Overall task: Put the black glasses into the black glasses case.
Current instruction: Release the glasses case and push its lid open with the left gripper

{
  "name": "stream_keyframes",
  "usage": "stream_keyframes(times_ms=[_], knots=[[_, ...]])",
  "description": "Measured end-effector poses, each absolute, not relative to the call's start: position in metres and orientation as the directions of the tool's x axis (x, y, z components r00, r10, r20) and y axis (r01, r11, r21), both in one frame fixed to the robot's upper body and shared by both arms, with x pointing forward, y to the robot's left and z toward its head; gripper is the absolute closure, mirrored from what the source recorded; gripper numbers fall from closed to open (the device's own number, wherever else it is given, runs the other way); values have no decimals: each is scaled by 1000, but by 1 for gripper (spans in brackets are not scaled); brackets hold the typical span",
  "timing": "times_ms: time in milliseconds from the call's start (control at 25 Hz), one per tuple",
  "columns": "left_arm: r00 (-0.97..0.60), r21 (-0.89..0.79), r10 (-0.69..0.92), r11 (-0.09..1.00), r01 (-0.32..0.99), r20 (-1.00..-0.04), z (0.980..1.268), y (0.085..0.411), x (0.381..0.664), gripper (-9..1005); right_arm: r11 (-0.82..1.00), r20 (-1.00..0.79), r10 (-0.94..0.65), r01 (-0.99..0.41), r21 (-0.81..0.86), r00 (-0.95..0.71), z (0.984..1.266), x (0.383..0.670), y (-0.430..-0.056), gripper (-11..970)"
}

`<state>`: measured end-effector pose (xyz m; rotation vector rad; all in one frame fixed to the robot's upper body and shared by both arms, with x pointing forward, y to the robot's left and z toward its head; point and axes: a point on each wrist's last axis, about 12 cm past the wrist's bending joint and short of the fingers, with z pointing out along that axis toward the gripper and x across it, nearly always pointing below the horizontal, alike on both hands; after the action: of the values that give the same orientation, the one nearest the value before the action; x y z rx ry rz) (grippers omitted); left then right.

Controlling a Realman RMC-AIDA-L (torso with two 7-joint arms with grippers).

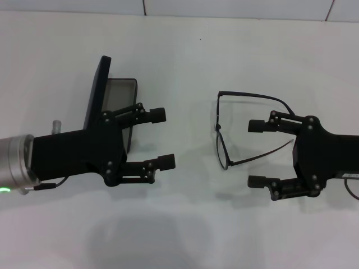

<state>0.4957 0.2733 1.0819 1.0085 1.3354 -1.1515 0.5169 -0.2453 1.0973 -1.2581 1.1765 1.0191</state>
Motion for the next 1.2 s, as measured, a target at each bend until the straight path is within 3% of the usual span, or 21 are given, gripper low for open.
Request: stream_keyframes(times_ms=[480, 880, 1040, 1200], knots=[[-85, -94, -51, 199, 976, -995, 1084, 274, 498, 140, 94, -987, -59, -983, -156, 151, 1094, 515, -245, 75], [-338, -330, -75, 486, 809, -938, 1108, 325, 532, 155, 129, -986, -65, -979, -158, 151, 1093, 516, -250, 76], [-474, -402, -37, 591, 700, -880, 1128, 345, 544, 161, 130, -985, -69, -978, -165, 157, 1093, 516, -251, 76], [-602, -451, 8, 654, 607, -798, 1141, 345, 556, 167, 129, -985, -70, -977, -168, 160, 1093, 516, -251, 76]])
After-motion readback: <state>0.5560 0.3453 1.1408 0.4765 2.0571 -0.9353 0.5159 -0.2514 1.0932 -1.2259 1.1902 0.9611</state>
